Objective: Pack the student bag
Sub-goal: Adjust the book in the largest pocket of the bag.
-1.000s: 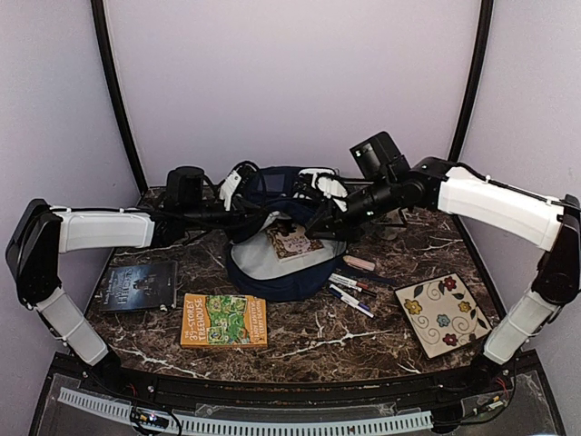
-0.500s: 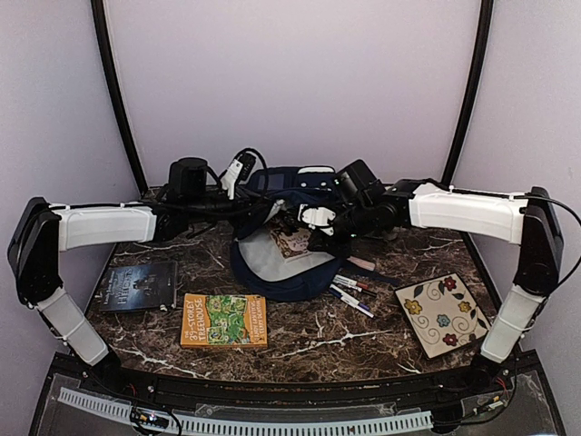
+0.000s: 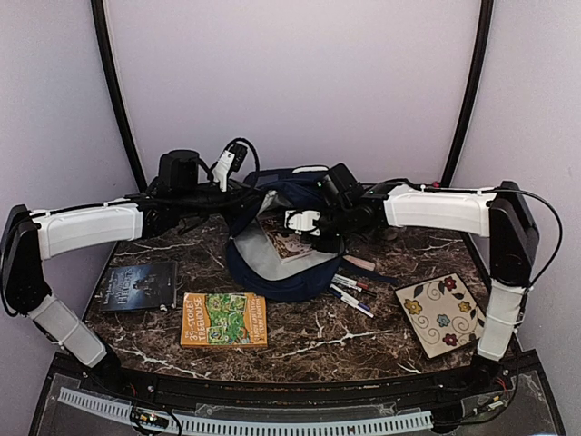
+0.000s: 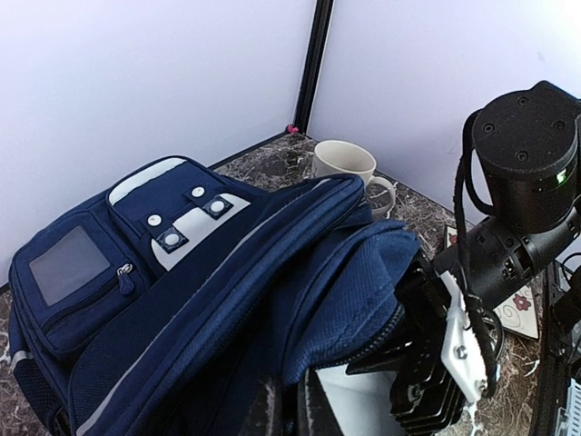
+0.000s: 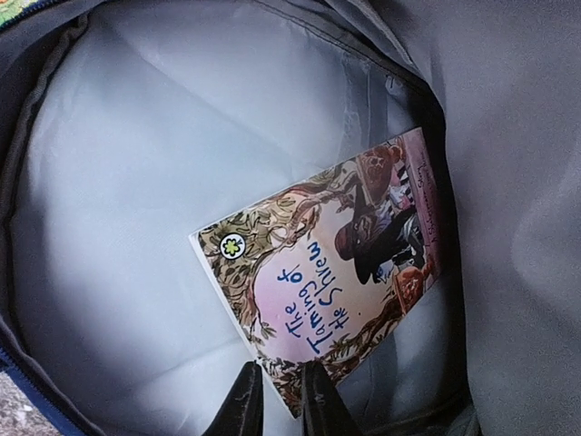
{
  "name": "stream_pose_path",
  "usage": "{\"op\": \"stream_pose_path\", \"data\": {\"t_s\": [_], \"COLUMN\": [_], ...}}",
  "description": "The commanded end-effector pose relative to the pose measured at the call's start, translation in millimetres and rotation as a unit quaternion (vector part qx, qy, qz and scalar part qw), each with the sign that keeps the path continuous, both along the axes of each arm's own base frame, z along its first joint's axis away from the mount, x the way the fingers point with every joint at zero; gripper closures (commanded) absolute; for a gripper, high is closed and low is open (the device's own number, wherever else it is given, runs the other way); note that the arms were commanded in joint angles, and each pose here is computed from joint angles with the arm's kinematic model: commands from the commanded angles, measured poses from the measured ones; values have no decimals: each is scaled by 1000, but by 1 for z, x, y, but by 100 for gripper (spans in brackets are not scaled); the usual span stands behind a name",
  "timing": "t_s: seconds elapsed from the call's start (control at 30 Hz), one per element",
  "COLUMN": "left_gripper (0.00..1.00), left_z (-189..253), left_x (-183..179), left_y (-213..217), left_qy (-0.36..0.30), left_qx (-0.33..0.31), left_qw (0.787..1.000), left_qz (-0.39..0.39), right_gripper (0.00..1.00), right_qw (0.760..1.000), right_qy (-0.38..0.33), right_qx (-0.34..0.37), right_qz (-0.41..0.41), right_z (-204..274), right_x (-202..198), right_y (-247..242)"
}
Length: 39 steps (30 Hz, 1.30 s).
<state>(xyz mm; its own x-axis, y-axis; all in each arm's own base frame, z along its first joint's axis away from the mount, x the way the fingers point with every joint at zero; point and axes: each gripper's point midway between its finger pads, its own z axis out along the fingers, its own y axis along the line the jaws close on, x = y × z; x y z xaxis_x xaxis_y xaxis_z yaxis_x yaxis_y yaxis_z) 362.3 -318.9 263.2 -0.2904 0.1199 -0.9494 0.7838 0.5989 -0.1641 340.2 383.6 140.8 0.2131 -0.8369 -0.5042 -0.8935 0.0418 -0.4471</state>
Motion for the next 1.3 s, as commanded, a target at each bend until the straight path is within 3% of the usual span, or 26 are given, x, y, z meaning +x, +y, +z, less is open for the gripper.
{"op": "stream_pose_path", "data": {"t_s": [0.0,0.27,0.57,0.97,1.27], "left_gripper": [100,100,100,100,100], "left_z": [52,45,40,31,26], "left_x": [-9,-8,-6,-21,-24], "left_y": [1,0,-3,-18,-23], "left_qy": [-48,-36,-25,-8,-1], "left_qx": [-58,-62,-70,-72,-71], "left_qw": [997,997,997,997,997], "left_qz": [0,3,0,-24,-30], "right_gripper": [83,67,60,71,74], "right_qw": [999,994,992,996,985], "right_qy": [-44,-70,-76,-83,-111], "right_qx": [-12,-48,-76,-21,22], "right_qz": [21,73,70,-33,-127], "right_z": [0,-32,-66,-71,-71], "right_x": [16,13,29,73,106], "right_y": [12,22,35,61,68]}}
